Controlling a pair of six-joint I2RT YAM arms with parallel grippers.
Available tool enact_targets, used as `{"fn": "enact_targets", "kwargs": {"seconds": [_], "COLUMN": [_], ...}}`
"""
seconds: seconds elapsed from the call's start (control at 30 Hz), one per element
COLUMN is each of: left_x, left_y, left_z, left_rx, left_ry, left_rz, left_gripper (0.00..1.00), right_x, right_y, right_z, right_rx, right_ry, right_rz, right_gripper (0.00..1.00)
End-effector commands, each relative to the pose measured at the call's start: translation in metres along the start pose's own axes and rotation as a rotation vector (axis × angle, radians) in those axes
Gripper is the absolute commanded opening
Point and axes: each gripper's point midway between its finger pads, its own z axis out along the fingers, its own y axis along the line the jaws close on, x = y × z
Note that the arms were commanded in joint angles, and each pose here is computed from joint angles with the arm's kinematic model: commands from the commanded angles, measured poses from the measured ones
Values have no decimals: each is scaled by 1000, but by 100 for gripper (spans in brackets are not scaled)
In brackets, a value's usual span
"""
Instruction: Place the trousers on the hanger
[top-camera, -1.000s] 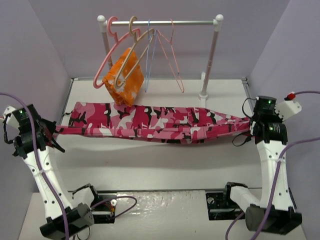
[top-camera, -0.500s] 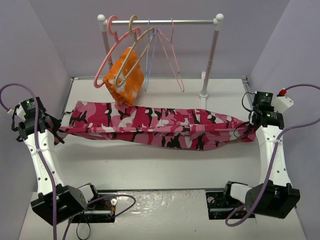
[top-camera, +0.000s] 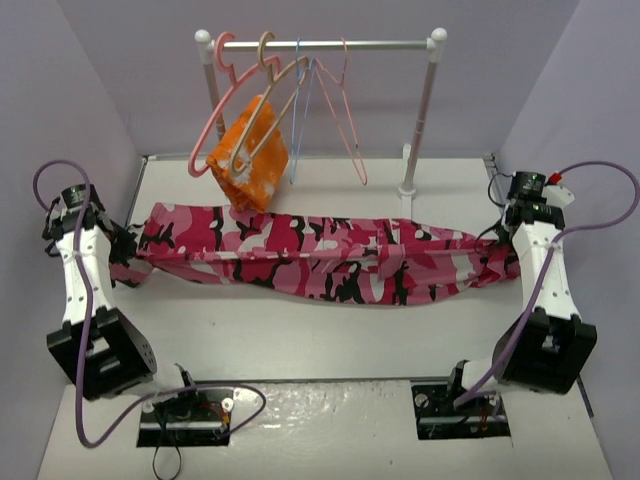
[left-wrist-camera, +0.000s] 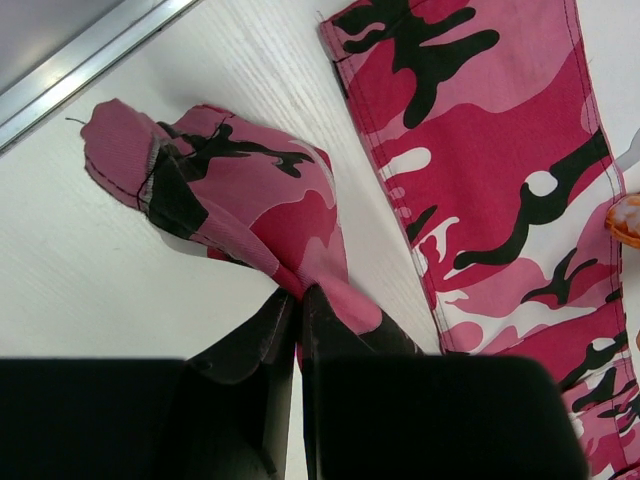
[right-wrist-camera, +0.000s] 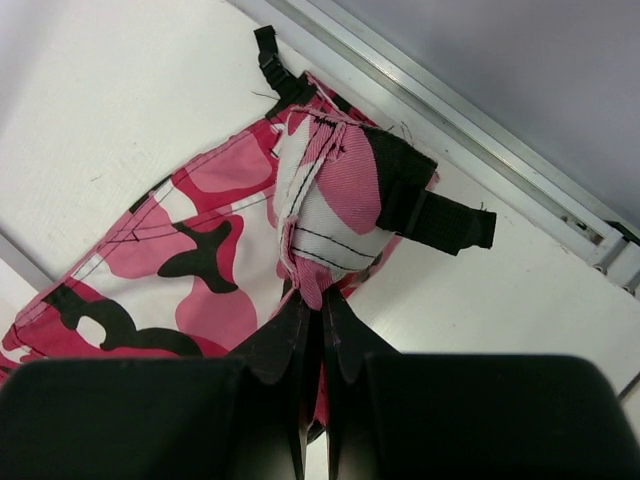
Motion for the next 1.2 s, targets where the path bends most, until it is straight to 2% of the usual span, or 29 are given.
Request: {"fn": "enact_targets", "kwargs": {"seconds": [0.0, 0.4, 0.87, 1.17], "left_x": [-67, -90, -85, -94], "left_y": [-31, -59, -102, -127], "left_z": [-13, 18, 84, 109], "left_rx": [45, 3, -11, 9], "left_ry": [-222, -189, -82, -80], "left_rz": [41, 81, 183, 187], "left_gripper": [0, 0, 0, 0], "right_x": [-66, -76, -66, -71], "right_y": [2, 7, 27, 37], "right_z": [3, 40, 93, 119], "right_rx": [35, 100, 112, 135], "right_ry": [-190, -165, -121, -113], "right_rz": [63, 52, 57, 68], "right_gripper": [0, 0, 0, 0]}}
